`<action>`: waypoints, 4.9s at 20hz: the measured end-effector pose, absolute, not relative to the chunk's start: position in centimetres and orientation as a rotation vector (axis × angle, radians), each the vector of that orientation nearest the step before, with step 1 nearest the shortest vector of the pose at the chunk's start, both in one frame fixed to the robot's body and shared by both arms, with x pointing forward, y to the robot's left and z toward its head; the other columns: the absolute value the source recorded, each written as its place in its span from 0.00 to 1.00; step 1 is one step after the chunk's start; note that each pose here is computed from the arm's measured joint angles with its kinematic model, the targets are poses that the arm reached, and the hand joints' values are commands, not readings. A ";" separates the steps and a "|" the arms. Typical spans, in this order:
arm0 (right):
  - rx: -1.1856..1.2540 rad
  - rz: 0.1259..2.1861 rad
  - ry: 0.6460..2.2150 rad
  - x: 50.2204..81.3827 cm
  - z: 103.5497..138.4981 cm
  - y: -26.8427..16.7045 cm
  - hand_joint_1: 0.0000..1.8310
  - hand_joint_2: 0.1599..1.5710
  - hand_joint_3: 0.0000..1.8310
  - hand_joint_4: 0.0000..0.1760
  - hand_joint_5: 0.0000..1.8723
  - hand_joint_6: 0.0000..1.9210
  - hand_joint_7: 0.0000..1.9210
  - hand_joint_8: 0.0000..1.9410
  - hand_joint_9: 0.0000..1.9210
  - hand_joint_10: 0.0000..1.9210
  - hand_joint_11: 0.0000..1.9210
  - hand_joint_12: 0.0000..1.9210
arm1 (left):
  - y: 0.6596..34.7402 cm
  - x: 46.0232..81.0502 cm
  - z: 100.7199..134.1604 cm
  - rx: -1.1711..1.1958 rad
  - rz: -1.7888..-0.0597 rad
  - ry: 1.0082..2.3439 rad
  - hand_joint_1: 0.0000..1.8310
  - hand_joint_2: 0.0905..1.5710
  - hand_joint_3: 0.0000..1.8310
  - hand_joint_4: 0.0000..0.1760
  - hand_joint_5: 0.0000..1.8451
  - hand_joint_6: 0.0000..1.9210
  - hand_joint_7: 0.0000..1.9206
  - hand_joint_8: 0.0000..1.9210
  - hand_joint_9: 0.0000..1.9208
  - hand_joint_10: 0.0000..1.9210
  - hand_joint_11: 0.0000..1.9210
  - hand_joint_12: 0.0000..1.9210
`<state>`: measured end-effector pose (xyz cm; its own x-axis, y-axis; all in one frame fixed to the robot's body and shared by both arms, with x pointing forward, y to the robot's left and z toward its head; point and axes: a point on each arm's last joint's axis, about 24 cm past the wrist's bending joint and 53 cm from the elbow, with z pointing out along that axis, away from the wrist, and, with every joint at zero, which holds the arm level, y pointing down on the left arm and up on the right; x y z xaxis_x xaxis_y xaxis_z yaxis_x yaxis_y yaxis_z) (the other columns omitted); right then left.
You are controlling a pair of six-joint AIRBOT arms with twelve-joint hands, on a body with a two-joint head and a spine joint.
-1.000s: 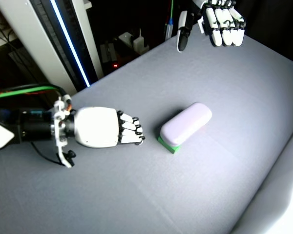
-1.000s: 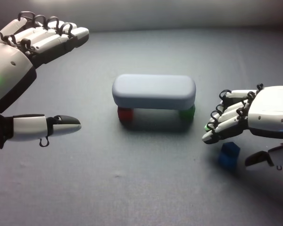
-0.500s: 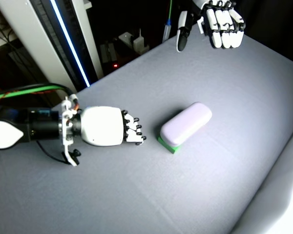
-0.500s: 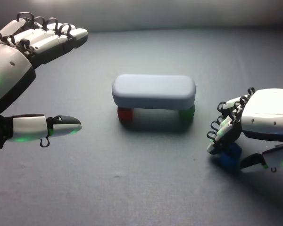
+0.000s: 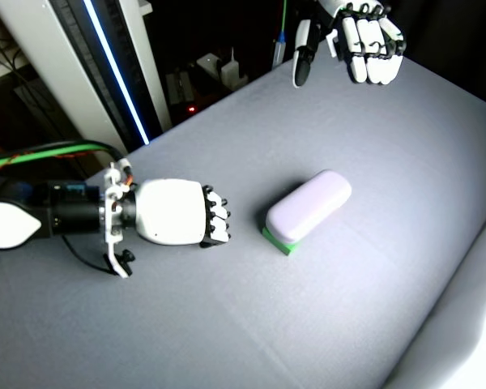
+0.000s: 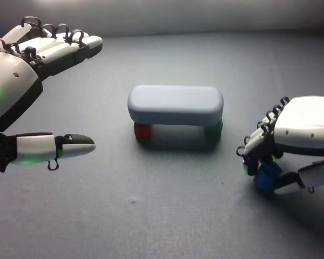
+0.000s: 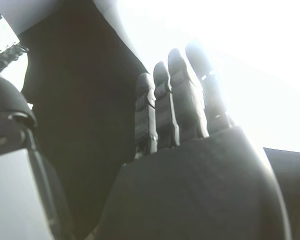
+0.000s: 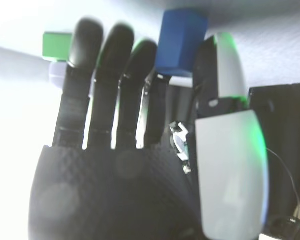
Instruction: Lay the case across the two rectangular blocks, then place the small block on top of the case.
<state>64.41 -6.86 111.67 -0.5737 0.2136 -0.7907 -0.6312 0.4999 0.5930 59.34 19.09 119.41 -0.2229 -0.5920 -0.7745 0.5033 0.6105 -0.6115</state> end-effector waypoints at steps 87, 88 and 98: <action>-0.434 1.016 1.578 73.8 122.5 0.8 0.74 0.65 0.00 0.00 0.43 0.03 0.53 0.49 0.43 0.29 0.18 0.71 | 18.8 59.7 117.0 -0.127 -1.044 1.548 0.47 0.54 0.00 0.26 0.17 0.00 0.12 0.00 0.13 0.00 0.00 0.35; -0.435 1.015 1.578 73.8 122.5 0.8 0.74 0.66 0.00 0.00 0.42 0.02 0.52 0.50 0.44 0.28 0.21 0.73 | 18.9 59.7 117.0 -0.127 -1.044 1.547 0.46 0.54 0.00 0.26 0.18 0.00 0.13 0.00 0.14 0.00 0.00 0.37; -0.435 1.015 1.578 73.8 122.5 0.8 0.62 0.59 0.00 0.00 0.43 0.00 0.53 0.09 0.43 0.32 0.23 0.77 | 18.8 59.7 117.0 -0.127 -1.045 1.548 0.46 0.54 0.00 0.26 0.17 0.00 0.12 0.00 0.12 0.00 0.00 0.33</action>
<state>73.77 0.78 122.53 -0.2789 0.2446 -0.9287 -0.7436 0.5570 0.3700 59.67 18.85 116.98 -0.2905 -0.6057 -0.7408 0.4602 0.5903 -0.6631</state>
